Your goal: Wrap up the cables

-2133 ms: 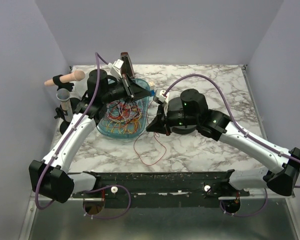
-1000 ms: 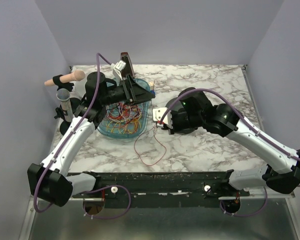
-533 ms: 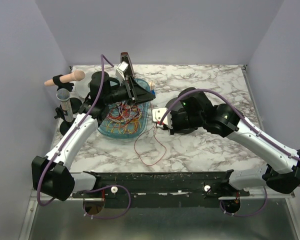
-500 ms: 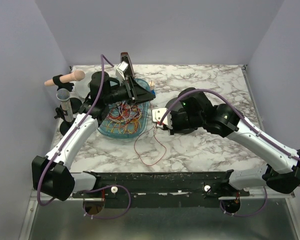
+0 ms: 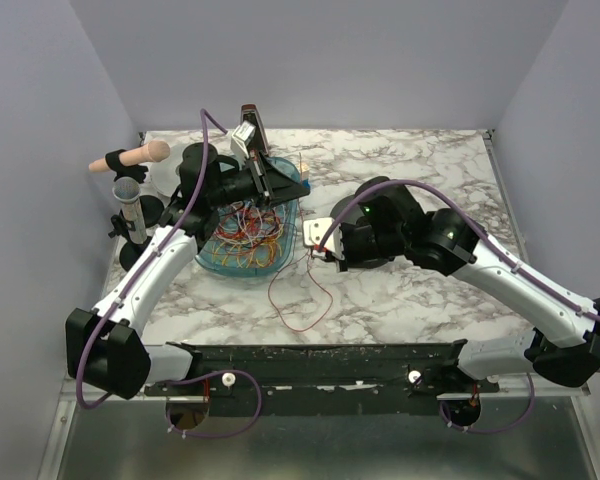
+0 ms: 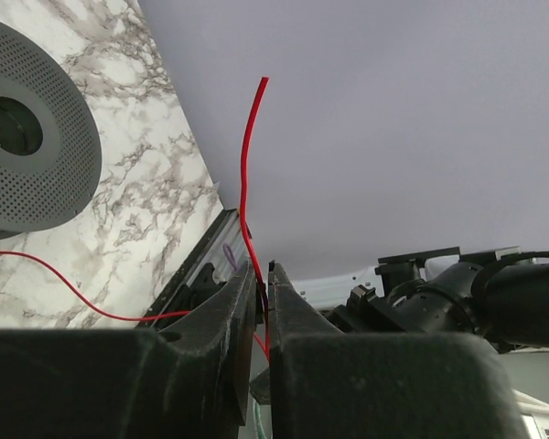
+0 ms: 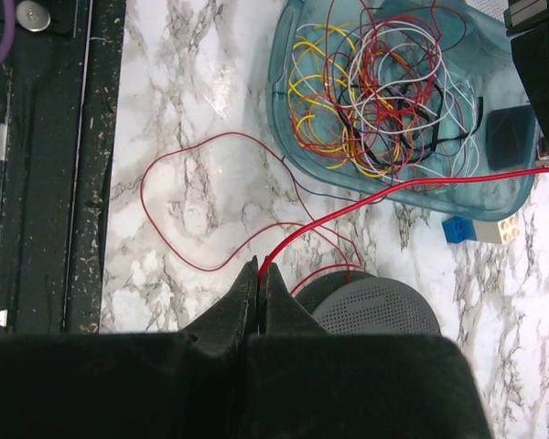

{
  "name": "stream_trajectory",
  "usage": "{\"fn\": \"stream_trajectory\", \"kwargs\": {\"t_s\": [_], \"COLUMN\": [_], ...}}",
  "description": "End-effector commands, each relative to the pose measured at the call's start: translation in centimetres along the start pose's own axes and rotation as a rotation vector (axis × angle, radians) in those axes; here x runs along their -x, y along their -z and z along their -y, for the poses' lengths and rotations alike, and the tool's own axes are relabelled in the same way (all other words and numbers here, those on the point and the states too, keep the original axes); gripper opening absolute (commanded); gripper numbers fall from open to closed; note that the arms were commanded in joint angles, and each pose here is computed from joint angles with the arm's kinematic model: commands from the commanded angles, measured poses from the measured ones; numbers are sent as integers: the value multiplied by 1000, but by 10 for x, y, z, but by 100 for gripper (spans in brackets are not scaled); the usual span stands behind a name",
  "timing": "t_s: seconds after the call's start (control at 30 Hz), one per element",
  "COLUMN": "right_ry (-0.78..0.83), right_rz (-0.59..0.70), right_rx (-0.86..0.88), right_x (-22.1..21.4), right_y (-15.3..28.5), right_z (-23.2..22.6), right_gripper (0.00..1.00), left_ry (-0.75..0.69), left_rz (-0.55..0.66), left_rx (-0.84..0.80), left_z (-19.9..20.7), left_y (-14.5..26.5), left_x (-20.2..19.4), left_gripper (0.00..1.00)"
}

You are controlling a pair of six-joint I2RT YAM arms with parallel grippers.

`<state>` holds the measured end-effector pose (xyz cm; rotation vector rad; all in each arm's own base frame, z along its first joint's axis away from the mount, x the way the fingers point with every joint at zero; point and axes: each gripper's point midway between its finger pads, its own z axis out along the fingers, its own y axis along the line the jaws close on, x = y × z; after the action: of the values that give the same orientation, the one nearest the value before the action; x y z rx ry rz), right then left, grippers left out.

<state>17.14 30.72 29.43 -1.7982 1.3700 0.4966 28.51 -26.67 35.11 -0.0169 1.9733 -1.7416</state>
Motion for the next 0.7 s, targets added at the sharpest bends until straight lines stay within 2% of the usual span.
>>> {"fn": "stream_trajectory", "kwargs": {"t_s": [0.0,0.03,0.13,0.23,0.37,0.57,0.63,0.67], "right_ry": [-21,-23,-30,-34,-34,-40,-43,-44], "right_rz": [-20,-17,-14,-17,-2,-15,-15,-12], "right_rx": [23,26,28,26,10,28,29,30], "right_x": [-7,-7,-8,-10,-5,-10,-11,-11], "right_y": [-1,-1,1,1,3,1,1,2], "right_z": [-9,-10,-13,-14,-11,-16,-16,-17], "right_gripper": [1,1,1,1,1,1,1,1], "left_ry": [-10,-20,-38,-42,-34,-55,-56,-56], "left_rz": [22,27,38,45,39,59,66,65], "left_rx": [9,7,6,5,7,39,50,51], "left_z": [-2,-1,2,2,1,-6,-8,-9], "left_y": [0,0,1,0,0,4,4,5], "left_x": [9,11,18,22,20,26,28,28], "left_gripper": [18,18,28,29,23,23,19,11]}}
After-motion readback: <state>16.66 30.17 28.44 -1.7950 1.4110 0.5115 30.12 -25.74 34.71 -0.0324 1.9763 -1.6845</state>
